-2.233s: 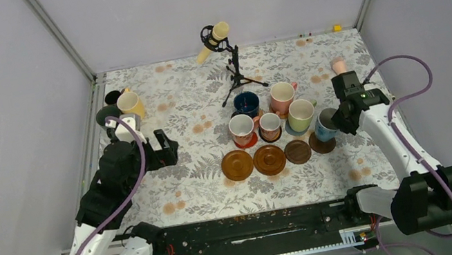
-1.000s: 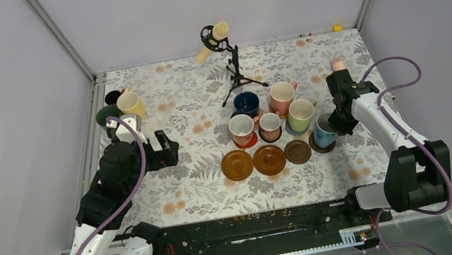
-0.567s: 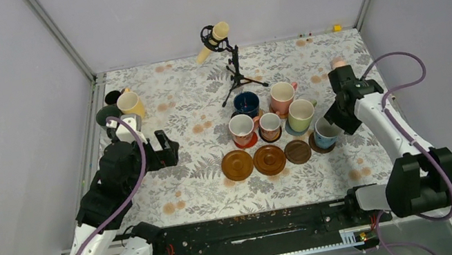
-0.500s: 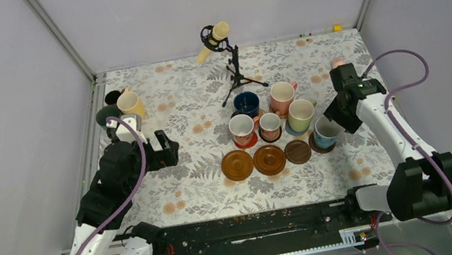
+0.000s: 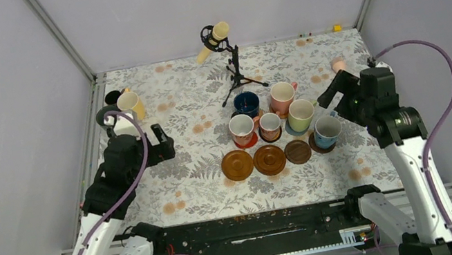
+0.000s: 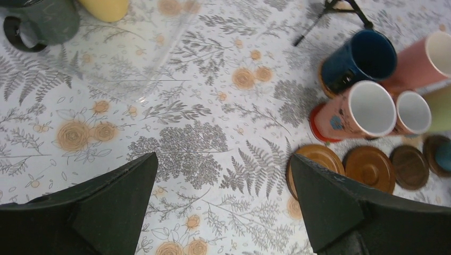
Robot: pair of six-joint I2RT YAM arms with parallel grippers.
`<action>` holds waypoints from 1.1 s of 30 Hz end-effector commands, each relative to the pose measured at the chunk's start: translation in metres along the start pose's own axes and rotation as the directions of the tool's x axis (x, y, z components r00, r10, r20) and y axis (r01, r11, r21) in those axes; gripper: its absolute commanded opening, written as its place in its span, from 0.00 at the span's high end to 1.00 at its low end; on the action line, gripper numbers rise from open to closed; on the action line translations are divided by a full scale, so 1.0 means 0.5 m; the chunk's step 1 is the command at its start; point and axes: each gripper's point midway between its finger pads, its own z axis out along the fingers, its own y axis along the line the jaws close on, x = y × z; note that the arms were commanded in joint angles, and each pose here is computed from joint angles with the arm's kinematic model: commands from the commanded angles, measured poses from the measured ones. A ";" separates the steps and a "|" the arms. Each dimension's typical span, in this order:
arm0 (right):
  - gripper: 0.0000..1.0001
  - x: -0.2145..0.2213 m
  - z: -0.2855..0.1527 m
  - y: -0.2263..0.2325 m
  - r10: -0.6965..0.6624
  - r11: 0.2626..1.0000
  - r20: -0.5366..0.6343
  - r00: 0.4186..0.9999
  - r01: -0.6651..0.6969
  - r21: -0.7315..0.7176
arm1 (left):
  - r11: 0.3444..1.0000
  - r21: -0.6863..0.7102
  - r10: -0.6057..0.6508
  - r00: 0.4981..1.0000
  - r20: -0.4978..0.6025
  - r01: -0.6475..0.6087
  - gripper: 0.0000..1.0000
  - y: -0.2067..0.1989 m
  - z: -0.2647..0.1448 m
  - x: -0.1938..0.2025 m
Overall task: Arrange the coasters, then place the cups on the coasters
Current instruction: Pick up the cup at the corner of the board.
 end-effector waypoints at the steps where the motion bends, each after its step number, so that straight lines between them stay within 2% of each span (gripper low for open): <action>1: 0.01 0.043 -0.032 0.056 -0.067 0.974 -0.053 0.996 0.054 -0.221 | 0.989 -0.081 -0.115 0.989 0.088 0.122 0.01 0.024 0.038 -0.069; 4: 0.01 0.071 -0.050 0.072 -0.067 0.949 -0.062 0.996 0.045 -0.311 | 0.979 -0.084 -0.180 0.979 0.090 0.188 0.02 0.027 0.076 -0.115; 6: 0.01 0.082 -0.053 0.071 -0.071 0.942 -0.067 0.995 0.046 -0.331 | 0.976 -0.080 -0.198 0.976 0.085 0.205 0.05 0.030 0.108 -0.142; 8: 0.01 0.094 -0.056 0.070 -0.076 0.938 -0.082 0.994 0.043 -0.344 | 0.963 -0.146 -0.214 0.973 0.088 0.225 0.09 0.064 0.144 -0.162; 11: 0.01 0.120 -0.063 0.079 -0.095 0.918 -0.127 0.987 0.038 -0.394 | 0.920 -0.250 -0.288 0.954 0.088 0.301 0.21 0.144 0.202 -0.179; 14: 0.02 0.132 -0.077 0.083 -0.124 0.897 -0.127 0.984 0.057 -0.438 | 0.887 -0.257 -0.378 0.923 0.077 0.385 0.35 0.195 0.259 -0.189; 20: 0.06 0.125 -0.100 0.083 -0.149 0.885 -0.079 0.986 0.097 -0.456 | 0.800 -0.380 -0.455 0.882 0.122 0.465 0.48 0.291 0.332 -0.198; 23: 0.07 0.131 -0.099 0.089 -0.150 0.878 -0.103 0.983 0.085 -0.470 | 0.794 -0.420 -0.415 0.897 0.154 0.440 0.51 0.328 0.356 -0.225; 27: 0.07 0.139 -0.092 0.087 -0.147 0.877 -0.111 0.983 0.077 -0.475 | 0.796 -0.484 -0.361 0.927 0.104 0.364 0.53 0.362 0.391 -0.244; 33: 0.08 0.141 -0.085 0.082 -0.155 0.881 -0.112 0.982 0.086 -0.465 | 0.801 -0.489 -0.351 0.933 0.083 0.345 0.56 0.390 0.427 -0.254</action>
